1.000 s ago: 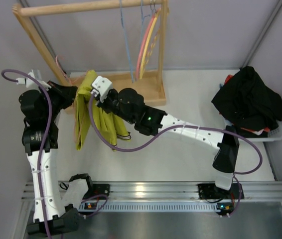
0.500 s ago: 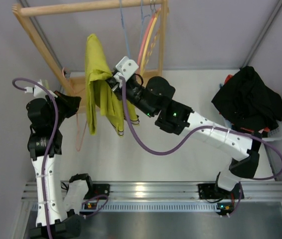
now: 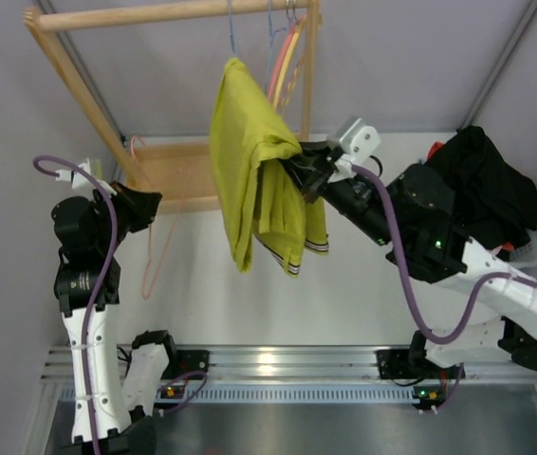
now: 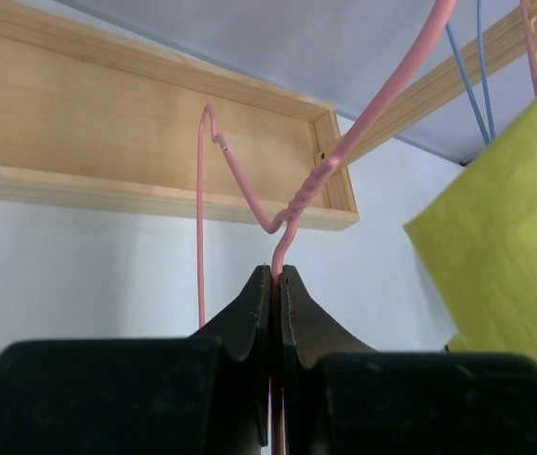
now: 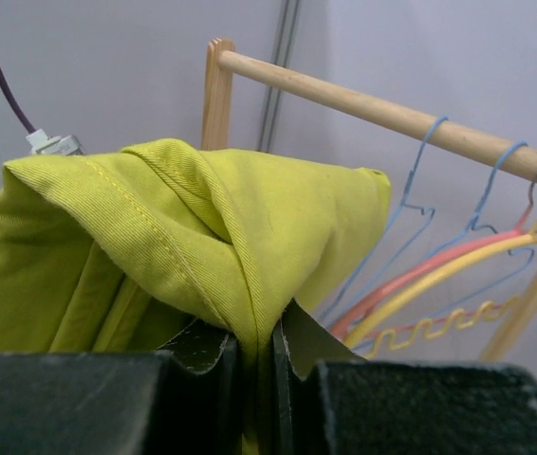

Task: Remove the trousers from the hanger

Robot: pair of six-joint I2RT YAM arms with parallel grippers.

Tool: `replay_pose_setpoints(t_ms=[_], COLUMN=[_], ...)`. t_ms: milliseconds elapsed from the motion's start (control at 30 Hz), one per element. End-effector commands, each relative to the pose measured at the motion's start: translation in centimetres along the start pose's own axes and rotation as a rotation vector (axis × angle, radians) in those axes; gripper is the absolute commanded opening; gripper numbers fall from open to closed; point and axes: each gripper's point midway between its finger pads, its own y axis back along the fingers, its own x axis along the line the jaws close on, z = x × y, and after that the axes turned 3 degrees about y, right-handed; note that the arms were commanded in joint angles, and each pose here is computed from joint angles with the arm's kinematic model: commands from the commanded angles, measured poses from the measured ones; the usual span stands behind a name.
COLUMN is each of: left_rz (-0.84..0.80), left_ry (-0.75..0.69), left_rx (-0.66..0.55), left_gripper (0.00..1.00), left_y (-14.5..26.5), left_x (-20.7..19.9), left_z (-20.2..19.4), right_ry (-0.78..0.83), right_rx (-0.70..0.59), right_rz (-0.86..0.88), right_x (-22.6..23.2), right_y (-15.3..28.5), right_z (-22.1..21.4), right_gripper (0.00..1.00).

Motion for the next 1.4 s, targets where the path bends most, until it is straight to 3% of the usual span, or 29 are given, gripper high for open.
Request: replay_pose_setpoints(t_ms=[0,333,533,767,933,1100,1367], left_rz=[-0.075,-0.054,-0.047,-0.056,-0.060,-0.082,-0.102], left_ry=[-0.113,-0.196,-0.171,-0.148,-0.154,-0.136,-0.114], left_rx=[-0.031,-0.091,-0.066,-0.052,-0.056,-0.068,-0.105], left_gripper=[0.00,0.00,0.00,0.00,0.00,0.00,0.00], left_y=[0.6,1.1,0.0,-0.6,-0.5,-0.2,0.0], left_x=[-1.5,-1.9,-1.7,-1.9,-2.0,-3.0,-4.5], left_z=[1.0,3.0,3.3,3.5,3.6,4.5,6.4], right_ry=[-0.024,-0.134,-0.158,0.016,0.123,0.172,0.334], right_rx=[-0.171,-0.140,-0.187,-0.231,-0.240,-0.175,0.172], right_rz=[-0.056,-0.192,-0.384,-0.774,-0.937,-1.277,-1.686], right_x=[-3.8,-10.1,-14.0,-16.7,-16.1,-18.1,-22.0], right_y=[3.5,11.1,18.3,28.2,32.1,36.4,41.1], right_z=[6.2,6.2,9.2,12.2,14.2,15.3,11.4], right_gripper=[0.00,0.00,0.00,0.00,0.00,0.00,0.00])
